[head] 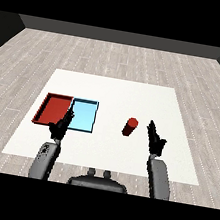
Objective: Pick the red can and put it in the red box
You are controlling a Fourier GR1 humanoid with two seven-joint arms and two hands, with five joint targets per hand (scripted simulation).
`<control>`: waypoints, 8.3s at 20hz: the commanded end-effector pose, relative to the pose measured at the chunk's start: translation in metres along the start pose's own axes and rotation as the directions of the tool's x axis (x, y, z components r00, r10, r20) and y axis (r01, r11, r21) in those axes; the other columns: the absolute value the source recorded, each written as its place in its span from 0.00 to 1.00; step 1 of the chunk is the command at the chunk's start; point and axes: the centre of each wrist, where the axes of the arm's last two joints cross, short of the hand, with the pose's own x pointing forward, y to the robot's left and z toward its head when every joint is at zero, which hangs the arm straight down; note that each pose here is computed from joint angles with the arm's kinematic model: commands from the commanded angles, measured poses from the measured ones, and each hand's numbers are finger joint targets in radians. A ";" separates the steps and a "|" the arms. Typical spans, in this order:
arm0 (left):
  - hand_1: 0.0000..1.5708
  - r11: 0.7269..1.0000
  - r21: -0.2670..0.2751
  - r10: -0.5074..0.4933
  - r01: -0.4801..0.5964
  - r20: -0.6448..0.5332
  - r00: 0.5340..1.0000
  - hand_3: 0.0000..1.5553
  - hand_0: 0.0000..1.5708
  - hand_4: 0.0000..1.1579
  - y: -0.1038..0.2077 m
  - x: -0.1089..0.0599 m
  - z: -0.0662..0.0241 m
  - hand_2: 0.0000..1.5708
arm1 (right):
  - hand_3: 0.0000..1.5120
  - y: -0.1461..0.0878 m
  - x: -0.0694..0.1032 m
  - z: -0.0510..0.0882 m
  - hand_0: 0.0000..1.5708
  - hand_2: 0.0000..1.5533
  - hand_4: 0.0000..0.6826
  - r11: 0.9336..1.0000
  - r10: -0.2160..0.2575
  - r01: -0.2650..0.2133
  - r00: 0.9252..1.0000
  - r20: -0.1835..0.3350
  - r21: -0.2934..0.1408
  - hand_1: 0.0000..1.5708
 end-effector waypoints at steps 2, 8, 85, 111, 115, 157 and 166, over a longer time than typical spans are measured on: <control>0.00 1.000 0.004 -0.022 0.022 0.011 1.000 0.00 0.00 0.00 0.005 0.002 -0.0012 0.00 | 0.00 -0.041 0.000 0.005 0.00 0.00 0.00 1.000 -0.022 0.022 0.999 0.043 0.010 0.00; 0.00 0.999 0.026 0.013 -0.026 0.416 0.909 0.00 0.00 0.00 0.007 0.033 -0.0087 0.00 | 0.00 -0.080 0.020 0.008 0.00 0.00 0.00 0.992 -0.117 0.097 0.938 0.327 0.079 0.00; 0.00 0.995 -0.011 0.094 -0.102 0.500 0.861 0.00 0.00 0.00 0.015 -0.012 0.0003 0.00 | 0.00 0.018 -0.064 -0.058 0.00 0.00 0.00 0.916 -0.369 0.347 0.925 0.086 0.203 0.00; 0.00 0.993 0.011 0.096 -0.115 0.485 0.869 0.00 0.00 0.00 0.021 0.014 0.0033 0.00 | 0.00 0.045 -0.035 -0.091 0.00 0.00 0.00 0.910 -0.371 0.358 0.928 0.025 0.208 0.00; 0.00 0.994 0.000 0.092 -0.107 0.503 0.859 0.00 0.00 0.00 0.028 0.027 0.0090 0.00 | 0.00 0.045 -0.054 -0.103 0.00 0.00 0.00 0.913 -0.364 0.355 0.931 0.007 0.201 0.00; 0.00 0.991 -0.007 0.117 -0.130 0.495 0.861 0.00 0.00 0.00 0.021 0.020 0.0062 0.00 | 0.91 0.083 -0.016 -0.126 0.98 0.95 0.86 0.991 -0.119 0.111 0.987 0.107 0.075 0.98; 0.00 0.993 -0.078 0.113 -0.085 0.488 0.866 0.00 0.00 0.00 -0.013 0.020 0.0038 0.00 | 0.92 0.052 0.029 -0.098 0.98 0.95 0.91 0.988 -0.152 0.134 0.939 0.307 0.080 0.98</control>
